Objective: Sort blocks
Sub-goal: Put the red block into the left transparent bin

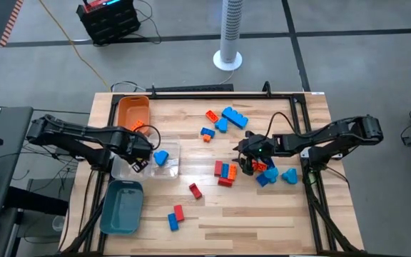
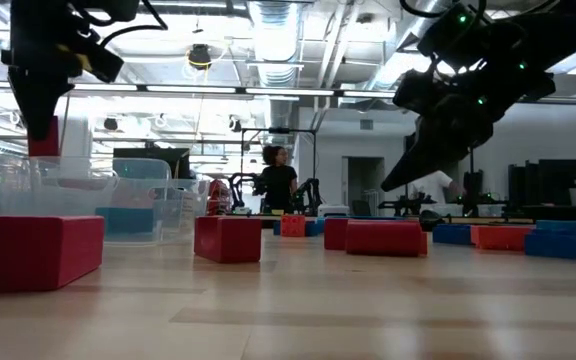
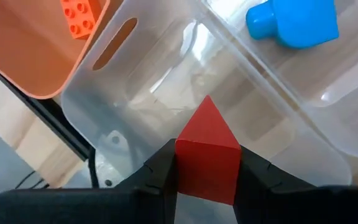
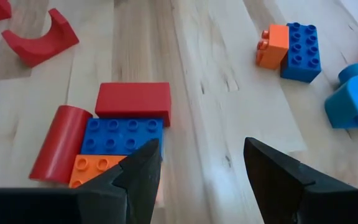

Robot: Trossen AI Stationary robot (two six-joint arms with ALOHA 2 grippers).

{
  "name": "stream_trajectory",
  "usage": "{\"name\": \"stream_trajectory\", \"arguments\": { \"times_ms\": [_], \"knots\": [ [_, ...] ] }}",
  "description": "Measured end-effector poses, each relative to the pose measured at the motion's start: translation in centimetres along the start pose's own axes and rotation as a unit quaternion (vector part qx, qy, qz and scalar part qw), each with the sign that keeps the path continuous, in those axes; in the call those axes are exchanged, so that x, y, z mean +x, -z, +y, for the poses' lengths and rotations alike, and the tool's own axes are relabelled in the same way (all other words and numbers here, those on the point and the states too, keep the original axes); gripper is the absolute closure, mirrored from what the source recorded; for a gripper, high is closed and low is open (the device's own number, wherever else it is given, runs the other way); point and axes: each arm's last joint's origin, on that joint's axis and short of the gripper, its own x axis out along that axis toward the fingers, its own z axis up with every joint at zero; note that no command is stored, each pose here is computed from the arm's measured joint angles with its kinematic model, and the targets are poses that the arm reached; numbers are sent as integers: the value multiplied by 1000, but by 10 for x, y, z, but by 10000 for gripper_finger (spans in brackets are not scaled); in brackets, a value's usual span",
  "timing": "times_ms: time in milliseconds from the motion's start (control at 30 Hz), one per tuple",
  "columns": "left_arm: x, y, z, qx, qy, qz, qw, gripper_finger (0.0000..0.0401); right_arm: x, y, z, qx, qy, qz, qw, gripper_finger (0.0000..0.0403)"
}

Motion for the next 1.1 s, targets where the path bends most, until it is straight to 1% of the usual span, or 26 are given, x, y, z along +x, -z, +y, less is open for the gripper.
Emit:
{"name": "stream_trajectory", "arguments": {
  "times_ms": [167,433,533,700,867,967,1100],
  "knots": [
    [0,-4,-5,-7,24,-15,1000,300,0,-1,0,-7,0,-3,1000,164],
    [5,-6,-8,1,15,-17,1000,300,0,-2,2,-1,-3,-9,1000,164],
    [16,-3,-10,3,13,-13,1000,300,0,-2,4,1,-6,-11,1000,164],
    [37,5,-10,19,8,20,1000,300,-1,-2,8,9,-14,-13,1000,164],
    [47,9,-9,15,1,31,999,299,-1,-2,10,20,-17,-14,1000,164],
    [50,10,-9,16,-2,34,999,285,-1,-2,10,27,-17,-15,999,164],
    [50,11,-9,21,5,41,999,252,-1,-2,10,31,-17,-15,999,164]
  ]
}}
